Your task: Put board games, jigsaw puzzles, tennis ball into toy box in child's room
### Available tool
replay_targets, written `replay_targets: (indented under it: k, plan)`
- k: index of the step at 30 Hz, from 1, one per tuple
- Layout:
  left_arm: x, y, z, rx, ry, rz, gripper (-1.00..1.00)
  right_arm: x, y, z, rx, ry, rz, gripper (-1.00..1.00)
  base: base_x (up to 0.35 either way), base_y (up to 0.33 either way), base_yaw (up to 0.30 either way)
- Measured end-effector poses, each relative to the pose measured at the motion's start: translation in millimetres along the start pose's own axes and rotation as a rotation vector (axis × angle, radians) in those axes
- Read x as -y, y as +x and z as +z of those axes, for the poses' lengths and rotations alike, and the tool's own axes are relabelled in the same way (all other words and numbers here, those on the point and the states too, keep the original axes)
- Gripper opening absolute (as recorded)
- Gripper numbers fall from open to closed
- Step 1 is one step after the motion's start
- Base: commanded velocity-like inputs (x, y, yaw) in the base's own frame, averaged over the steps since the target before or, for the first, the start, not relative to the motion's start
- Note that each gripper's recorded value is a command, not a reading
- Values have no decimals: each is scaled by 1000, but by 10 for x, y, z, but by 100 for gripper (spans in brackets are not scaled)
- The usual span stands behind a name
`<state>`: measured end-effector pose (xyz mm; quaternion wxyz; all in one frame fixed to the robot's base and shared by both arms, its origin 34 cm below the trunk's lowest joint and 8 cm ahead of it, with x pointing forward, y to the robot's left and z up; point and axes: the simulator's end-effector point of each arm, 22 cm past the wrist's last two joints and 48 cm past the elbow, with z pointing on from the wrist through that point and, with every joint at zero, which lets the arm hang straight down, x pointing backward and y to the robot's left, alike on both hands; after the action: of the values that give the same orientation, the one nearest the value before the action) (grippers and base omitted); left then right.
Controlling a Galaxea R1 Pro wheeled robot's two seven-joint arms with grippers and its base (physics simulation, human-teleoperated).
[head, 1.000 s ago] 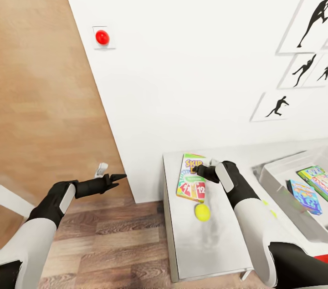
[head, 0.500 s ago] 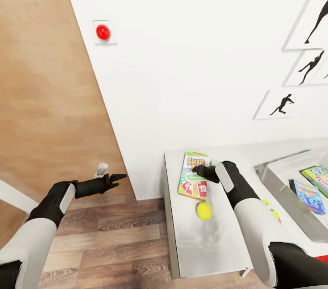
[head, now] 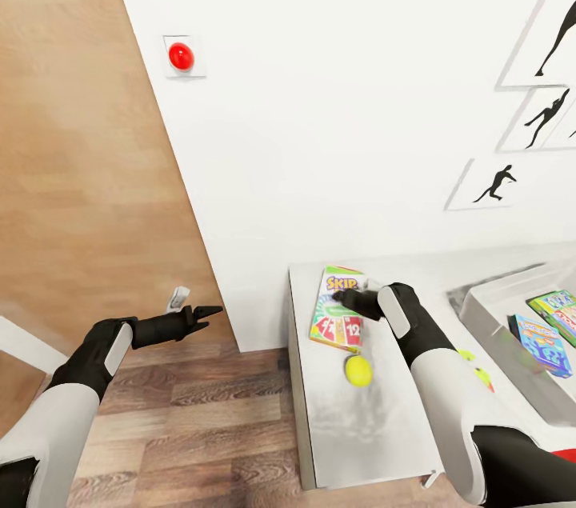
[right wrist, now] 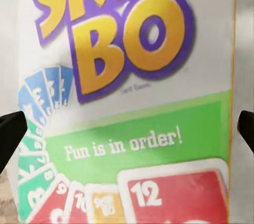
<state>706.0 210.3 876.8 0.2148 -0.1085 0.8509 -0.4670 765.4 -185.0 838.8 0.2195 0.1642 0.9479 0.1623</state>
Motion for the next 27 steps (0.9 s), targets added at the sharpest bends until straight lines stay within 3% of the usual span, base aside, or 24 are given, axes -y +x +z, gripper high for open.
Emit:
replay_targets:
  k: [4,27]
  plan:
    - [0,1,0,0,1,0,100,-96,0,-2,0,-42,-1,100,0,0,0]
    - [-59,35,28,-7,-5,-8,100,-93,49,57,-10,-47,2,100,0,0,0]
